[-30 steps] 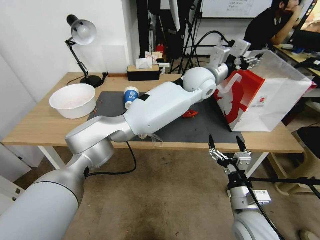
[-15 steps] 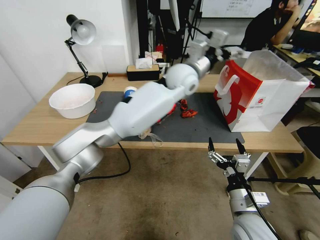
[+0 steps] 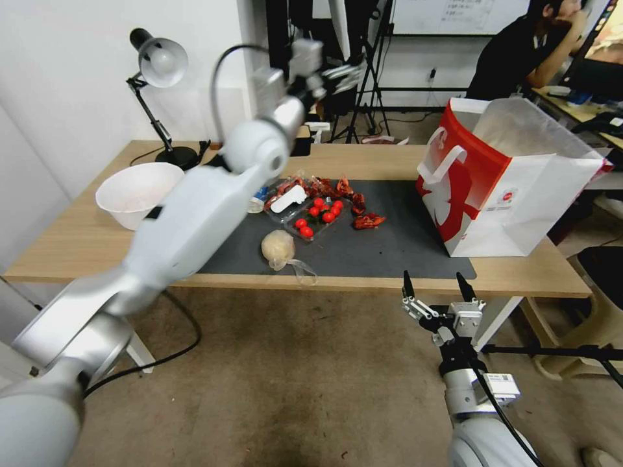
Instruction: Pick up the trash from the table and place it into the takeout bag.
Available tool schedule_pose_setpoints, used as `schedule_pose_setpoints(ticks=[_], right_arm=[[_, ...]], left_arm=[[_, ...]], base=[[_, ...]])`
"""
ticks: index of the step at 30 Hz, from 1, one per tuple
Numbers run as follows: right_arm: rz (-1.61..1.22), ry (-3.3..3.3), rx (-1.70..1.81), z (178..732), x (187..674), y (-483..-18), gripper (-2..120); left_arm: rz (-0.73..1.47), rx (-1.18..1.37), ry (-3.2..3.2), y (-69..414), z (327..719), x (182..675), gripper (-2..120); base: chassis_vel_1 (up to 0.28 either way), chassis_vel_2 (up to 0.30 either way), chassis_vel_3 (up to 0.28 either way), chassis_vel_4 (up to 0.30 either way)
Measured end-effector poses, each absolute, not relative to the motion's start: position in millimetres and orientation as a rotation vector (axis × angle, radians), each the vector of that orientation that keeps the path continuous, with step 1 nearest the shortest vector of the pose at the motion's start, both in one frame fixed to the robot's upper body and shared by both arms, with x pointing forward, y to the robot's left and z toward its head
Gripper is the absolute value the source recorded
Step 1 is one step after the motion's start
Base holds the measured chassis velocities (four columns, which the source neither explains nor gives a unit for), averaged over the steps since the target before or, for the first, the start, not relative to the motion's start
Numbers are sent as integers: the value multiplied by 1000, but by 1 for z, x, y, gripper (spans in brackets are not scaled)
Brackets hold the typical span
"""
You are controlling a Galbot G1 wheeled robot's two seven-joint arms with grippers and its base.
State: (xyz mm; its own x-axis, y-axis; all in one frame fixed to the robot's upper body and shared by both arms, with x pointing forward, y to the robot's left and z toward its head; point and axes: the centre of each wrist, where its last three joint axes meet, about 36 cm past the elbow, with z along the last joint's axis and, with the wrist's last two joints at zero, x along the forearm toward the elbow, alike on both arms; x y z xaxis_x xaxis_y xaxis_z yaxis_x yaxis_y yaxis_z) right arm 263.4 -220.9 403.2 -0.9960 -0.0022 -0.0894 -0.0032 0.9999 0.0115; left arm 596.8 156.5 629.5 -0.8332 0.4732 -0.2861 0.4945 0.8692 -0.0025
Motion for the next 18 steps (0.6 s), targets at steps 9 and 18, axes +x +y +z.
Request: schedule_pose_setpoints(ticks=[9,18], right_arm=[[13,3058,-10,402,263,-218,100],[7,3060,-15,401,260,-214,100]], left_arm=[[-51,645,2795,197,594,558,100],[-5,509,2855,250,551,505,100]], base=[[0,0,0,0],[0,0,0,0]])
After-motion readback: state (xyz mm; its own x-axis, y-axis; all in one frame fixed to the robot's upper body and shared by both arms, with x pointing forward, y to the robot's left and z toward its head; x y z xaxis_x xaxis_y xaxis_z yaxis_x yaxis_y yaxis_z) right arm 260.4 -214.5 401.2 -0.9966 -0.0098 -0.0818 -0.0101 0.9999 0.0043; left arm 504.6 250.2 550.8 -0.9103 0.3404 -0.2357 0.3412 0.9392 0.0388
